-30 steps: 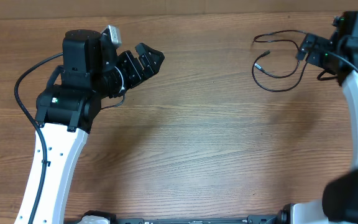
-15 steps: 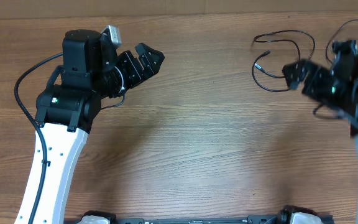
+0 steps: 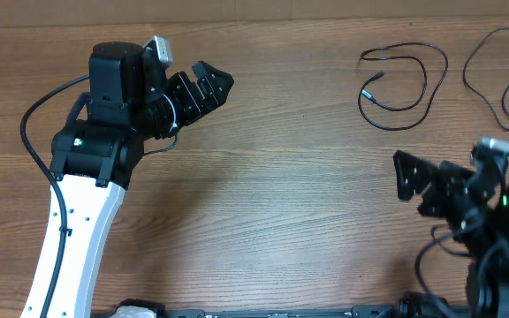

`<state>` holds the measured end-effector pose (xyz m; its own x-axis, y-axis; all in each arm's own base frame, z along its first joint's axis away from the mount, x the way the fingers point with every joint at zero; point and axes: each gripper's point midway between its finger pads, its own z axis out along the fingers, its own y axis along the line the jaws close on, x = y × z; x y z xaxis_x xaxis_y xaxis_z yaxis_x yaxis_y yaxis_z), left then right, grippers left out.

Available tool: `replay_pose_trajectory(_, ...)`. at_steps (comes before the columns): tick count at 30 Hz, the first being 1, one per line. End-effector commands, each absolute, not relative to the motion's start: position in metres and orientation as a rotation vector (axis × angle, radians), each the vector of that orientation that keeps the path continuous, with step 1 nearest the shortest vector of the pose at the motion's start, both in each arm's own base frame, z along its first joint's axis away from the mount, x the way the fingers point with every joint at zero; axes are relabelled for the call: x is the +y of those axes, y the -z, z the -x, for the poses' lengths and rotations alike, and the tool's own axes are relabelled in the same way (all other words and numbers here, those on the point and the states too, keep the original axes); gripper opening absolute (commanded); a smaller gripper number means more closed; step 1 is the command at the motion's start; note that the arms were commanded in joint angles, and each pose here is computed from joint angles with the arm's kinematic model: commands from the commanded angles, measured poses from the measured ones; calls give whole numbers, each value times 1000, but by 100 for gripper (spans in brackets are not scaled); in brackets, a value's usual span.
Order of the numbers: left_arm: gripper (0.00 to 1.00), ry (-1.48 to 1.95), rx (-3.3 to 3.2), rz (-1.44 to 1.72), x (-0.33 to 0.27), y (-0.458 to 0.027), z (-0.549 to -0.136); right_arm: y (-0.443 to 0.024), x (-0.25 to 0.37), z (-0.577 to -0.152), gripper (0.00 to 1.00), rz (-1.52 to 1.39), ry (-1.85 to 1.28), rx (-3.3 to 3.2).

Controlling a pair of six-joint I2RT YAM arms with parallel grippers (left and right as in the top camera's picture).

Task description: Untangle cables

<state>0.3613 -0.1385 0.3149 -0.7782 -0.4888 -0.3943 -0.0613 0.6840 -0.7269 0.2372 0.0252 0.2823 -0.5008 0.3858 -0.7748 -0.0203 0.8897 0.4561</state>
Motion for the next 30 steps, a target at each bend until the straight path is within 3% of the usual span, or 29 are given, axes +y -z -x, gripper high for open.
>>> replay_pose_trajectory(1, 99, 965, 2301, 380, -141, -322, -362, -280, 33, -225, 100, -248, -549, 2019)
replay_pose_trajectory(13, 99, 965, 2301, 380, -141, -322, -362, -254, 35, -210, 100, -443, -634, 2115)
replay_pose_trajectory(30, 100, 965, 2301, 380, -141, -322, -362, -254, 40, -210, 100, -409, -641, 2124)
